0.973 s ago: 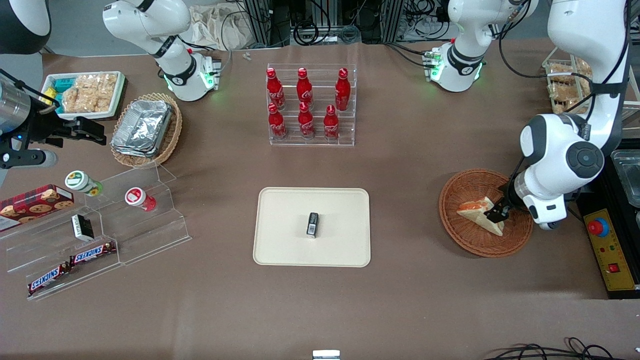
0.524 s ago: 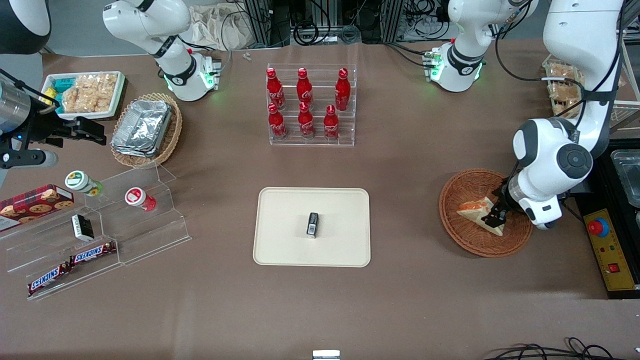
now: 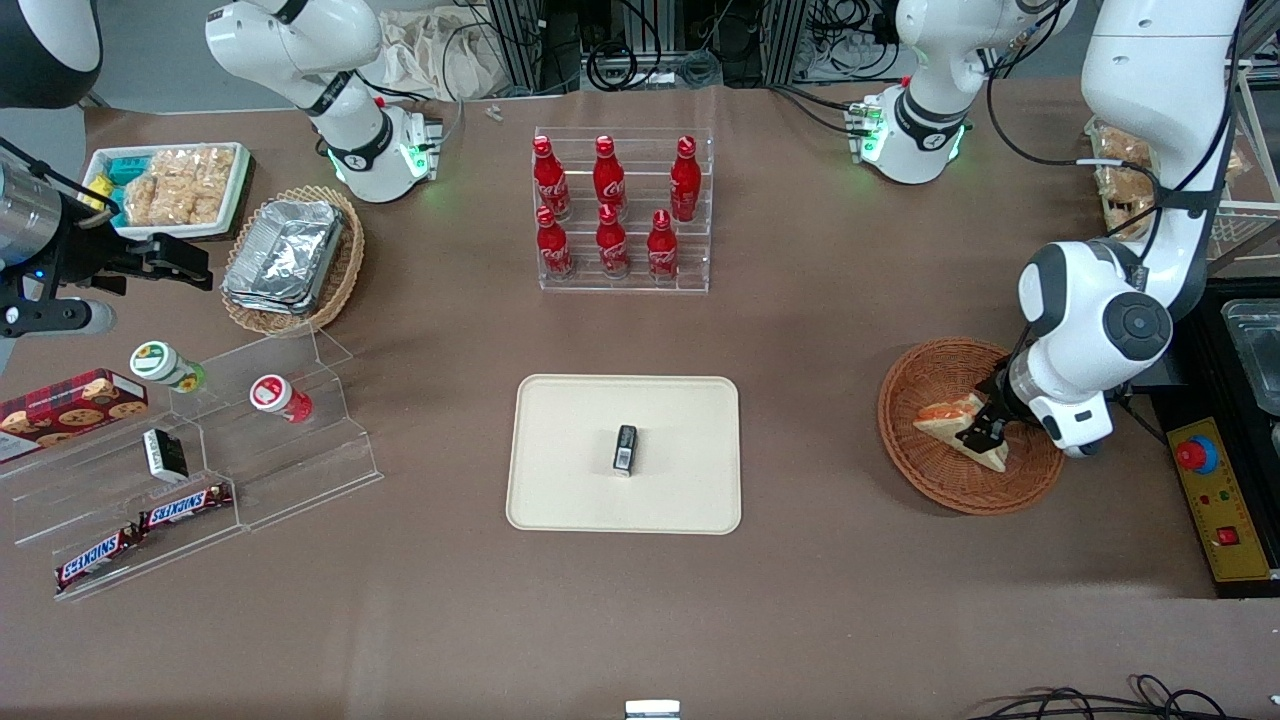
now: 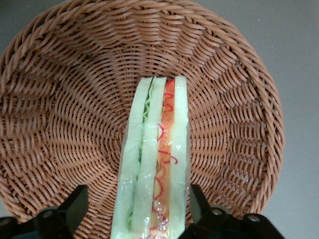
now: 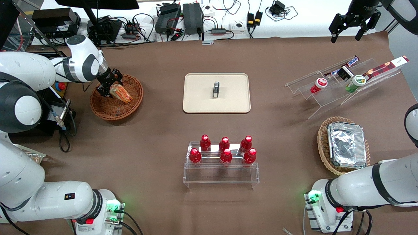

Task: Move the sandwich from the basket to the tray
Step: 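Lift the sandwich and carry it over the cream tray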

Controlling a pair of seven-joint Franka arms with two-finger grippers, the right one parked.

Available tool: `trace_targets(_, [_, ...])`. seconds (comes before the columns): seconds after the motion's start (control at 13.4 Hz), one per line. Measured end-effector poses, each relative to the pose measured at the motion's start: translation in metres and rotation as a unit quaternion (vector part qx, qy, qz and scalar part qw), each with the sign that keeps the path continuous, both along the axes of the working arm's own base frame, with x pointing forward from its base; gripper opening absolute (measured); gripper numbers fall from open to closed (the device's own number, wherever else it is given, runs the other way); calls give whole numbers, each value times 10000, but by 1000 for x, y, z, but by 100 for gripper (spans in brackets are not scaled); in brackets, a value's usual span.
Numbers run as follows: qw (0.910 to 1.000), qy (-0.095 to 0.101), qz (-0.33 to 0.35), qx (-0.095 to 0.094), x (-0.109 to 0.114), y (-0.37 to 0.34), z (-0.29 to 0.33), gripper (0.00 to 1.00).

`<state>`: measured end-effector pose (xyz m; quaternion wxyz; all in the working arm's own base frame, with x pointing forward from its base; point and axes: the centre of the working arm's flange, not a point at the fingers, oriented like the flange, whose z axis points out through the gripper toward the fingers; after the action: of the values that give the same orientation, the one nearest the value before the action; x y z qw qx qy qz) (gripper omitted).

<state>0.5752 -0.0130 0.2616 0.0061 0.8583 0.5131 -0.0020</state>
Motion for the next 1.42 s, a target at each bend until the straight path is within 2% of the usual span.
trace_targets(0.3, [10000,-80,52,-3,4,-1,9,44])
trace_targets(0.37, [9999,-88,77,-6,6,-4,17,36])
trace_targets(0.45, [9999,-34,107,-5,8,-7,28,27])
trace_targets(0.52, [9999,106,116,6,11,-11,44,21])
trace_targets(0.67, [9992,404,55,31,16,-19,85,20])
trace_targets(0.9, [9973,719,-98,58,24,-29,145,20])
trace_targets(1.05, [9947,941,-407,47,26,-42,185,15])
trace_targets(1.12, [9931,1015,-593,34,26,-49,207,15])
trace_targets(1.27, [9887,1031,-1088,-15,25,-64,244,15])
trace_targets(1.42, [9794,1022,-1740,-83,21,-82,257,15])
